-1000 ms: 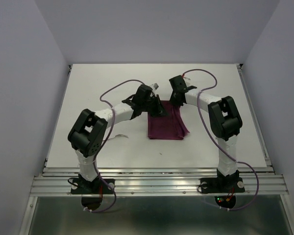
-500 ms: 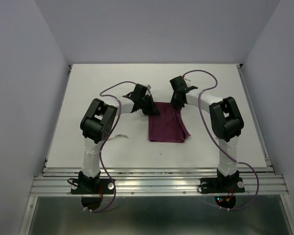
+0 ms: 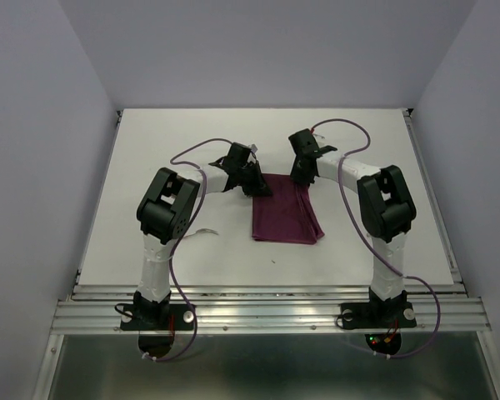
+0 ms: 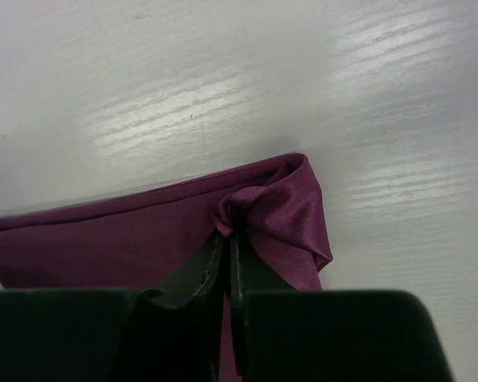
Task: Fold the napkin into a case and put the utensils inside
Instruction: Fold the lower triangle-folded napkin at the center of the board.
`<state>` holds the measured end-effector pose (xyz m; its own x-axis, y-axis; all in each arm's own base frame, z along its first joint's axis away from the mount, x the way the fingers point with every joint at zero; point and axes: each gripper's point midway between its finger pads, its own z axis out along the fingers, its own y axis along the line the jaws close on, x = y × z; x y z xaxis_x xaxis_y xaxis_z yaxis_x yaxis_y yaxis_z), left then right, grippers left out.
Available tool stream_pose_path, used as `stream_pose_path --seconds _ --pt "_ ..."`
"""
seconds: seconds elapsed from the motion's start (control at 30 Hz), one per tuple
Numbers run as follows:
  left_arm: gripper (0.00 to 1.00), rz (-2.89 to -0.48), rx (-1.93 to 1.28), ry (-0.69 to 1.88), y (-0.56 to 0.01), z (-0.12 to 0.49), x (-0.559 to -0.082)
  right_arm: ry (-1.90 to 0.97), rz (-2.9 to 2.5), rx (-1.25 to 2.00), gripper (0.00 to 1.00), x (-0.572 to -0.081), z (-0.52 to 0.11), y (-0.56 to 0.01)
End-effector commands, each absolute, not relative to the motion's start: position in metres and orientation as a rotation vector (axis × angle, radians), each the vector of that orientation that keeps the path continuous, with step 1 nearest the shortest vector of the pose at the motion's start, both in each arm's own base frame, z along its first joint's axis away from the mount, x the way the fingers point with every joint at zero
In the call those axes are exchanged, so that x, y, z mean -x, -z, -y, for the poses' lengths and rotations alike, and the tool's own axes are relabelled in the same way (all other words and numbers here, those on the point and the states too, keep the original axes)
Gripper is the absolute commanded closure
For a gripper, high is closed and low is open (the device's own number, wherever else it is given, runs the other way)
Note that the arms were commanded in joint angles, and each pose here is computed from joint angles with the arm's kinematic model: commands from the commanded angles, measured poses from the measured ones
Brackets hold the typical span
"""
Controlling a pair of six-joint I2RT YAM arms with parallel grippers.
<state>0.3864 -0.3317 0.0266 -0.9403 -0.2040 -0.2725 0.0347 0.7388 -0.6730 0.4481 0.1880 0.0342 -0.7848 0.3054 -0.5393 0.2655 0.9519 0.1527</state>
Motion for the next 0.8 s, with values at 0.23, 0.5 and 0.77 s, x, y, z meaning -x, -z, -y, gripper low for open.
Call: stream_pose_path --seconds 0.23,0.5,0.77 --pt "1.0 -2.667 0.122 0.945 -0.015 0.321 -0.373 -0.15 -2.47 -0.394 0.99 -0.452 -0.202 -0.062" --pt "1.0 -2.67 0.125 0.951 -0.013 0.322 -0.372 -0.153 -2.484 -0.37 0.99 -0.454 -0.218 -0.054" --pt "1.0 -2.672 0.121 0.961 -0.013 0.321 -0.369 -0.122 -2.494 -0.369 0.99 -0.455 -0.221 -0.046"
